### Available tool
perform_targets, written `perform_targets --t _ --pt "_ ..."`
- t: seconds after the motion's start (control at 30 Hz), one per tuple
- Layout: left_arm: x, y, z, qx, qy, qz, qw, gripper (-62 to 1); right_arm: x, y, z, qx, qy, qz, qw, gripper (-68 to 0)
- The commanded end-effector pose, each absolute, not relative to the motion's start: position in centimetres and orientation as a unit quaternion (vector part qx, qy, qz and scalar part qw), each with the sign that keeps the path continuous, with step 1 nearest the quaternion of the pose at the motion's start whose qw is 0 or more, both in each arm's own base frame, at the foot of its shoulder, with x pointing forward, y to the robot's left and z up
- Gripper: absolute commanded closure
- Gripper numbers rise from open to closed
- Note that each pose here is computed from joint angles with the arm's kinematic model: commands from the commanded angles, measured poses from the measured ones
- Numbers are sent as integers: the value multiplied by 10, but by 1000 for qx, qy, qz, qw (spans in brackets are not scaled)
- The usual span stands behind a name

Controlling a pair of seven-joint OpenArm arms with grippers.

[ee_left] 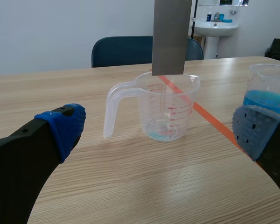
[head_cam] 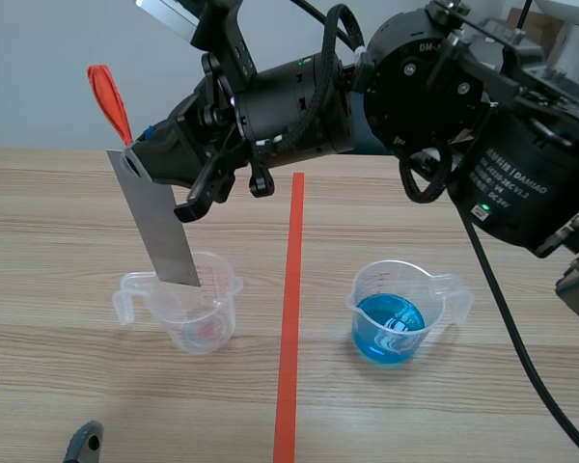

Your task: Do the redox reaction experiment. put the plate into the left beaker

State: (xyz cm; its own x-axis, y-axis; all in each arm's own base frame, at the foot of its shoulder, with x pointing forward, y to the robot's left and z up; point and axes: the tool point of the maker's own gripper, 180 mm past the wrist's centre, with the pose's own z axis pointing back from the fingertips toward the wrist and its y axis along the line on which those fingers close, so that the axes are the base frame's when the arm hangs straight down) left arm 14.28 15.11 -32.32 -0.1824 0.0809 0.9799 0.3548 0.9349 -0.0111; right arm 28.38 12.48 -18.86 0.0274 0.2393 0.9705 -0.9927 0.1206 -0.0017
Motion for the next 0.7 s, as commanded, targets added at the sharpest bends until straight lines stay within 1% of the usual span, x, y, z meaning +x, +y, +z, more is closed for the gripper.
perform_targets --t 0.0,0.23,0.37,0.53,0.67 --pt "145 154 -317 -140 -770 -105 614 -623 289 126 -172 415 -481 515 575 -6" --pt "145 154 -317 -140 -770 -105 614 -623 305 122 -191 421 -476 487 599 -6" --pt "145 154 -317 -140 -770 -106 614 -623 312 123 -203 412 -474 483 610 -6" --pt "145 154 -317 -140 -770 -106 614 -623 315 128 -211 412 -475 477 613 -6" --pt "145 154 -317 -140 -770 -106 614 -623 311 135 -221 410 -470 486 612 -6"
